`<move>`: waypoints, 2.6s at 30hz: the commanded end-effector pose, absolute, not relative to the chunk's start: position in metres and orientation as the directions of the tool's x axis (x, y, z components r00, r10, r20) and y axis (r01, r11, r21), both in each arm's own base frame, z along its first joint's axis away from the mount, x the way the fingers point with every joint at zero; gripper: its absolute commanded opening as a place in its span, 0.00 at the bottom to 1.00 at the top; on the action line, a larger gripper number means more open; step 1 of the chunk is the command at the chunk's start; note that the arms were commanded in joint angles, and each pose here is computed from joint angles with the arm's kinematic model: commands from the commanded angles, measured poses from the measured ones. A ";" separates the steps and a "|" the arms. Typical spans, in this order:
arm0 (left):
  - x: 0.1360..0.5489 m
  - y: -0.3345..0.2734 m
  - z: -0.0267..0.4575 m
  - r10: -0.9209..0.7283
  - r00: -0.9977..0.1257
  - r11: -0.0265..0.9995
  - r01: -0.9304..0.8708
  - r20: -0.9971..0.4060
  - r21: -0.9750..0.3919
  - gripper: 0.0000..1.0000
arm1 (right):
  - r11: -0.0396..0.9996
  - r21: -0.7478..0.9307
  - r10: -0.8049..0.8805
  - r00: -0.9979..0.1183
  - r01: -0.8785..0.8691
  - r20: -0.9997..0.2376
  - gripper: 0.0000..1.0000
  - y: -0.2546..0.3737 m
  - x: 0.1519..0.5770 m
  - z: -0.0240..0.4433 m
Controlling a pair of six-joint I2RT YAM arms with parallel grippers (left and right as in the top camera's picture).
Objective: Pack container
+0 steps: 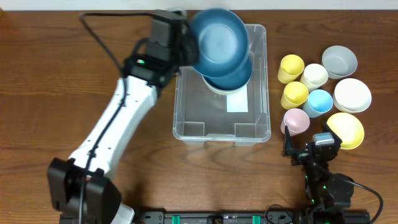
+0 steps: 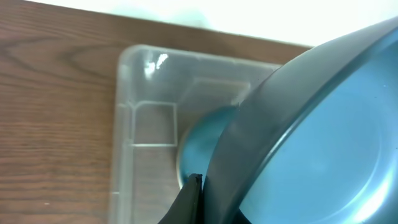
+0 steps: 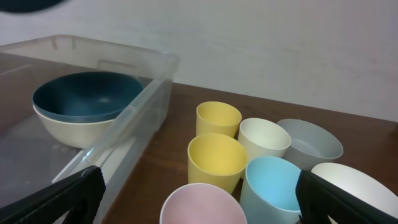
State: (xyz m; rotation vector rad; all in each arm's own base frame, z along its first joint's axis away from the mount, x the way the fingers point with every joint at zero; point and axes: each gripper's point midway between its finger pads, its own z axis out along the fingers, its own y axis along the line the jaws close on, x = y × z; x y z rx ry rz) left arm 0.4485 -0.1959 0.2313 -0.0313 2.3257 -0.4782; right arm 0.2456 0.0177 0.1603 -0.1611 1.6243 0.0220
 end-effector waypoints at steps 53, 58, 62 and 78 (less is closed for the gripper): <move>0.430 0.118 0.231 -0.445 -0.565 0.805 -0.593 -0.695 -0.034 0.98 | 0.989 -0.097 -0.103 -0.050 -0.112 -0.993 0.99 0.016 0.245 0.160; 0.427 0.127 0.231 -0.457 -0.555 0.792 -0.610 -0.695 -0.034 0.98 | 0.989 -0.097 -0.103 -0.050 -0.112 -0.993 0.99 0.016 0.245 0.160; 0.427 0.127 0.231 -0.457 -0.555 0.792 -0.609 -0.695 -0.034 0.98 | 0.989 -0.097 -0.103 -0.050 -0.112 -0.993 0.99 0.016 0.245 0.160; 0.427 0.127 0.231 -0.457 -0.556 0.792 -0.609 -0.695 -0.033 0.98 | 0.989 -0.097 -0.103 -0.050 -0.112 -0.993 0.99 0.016 0.245 0.160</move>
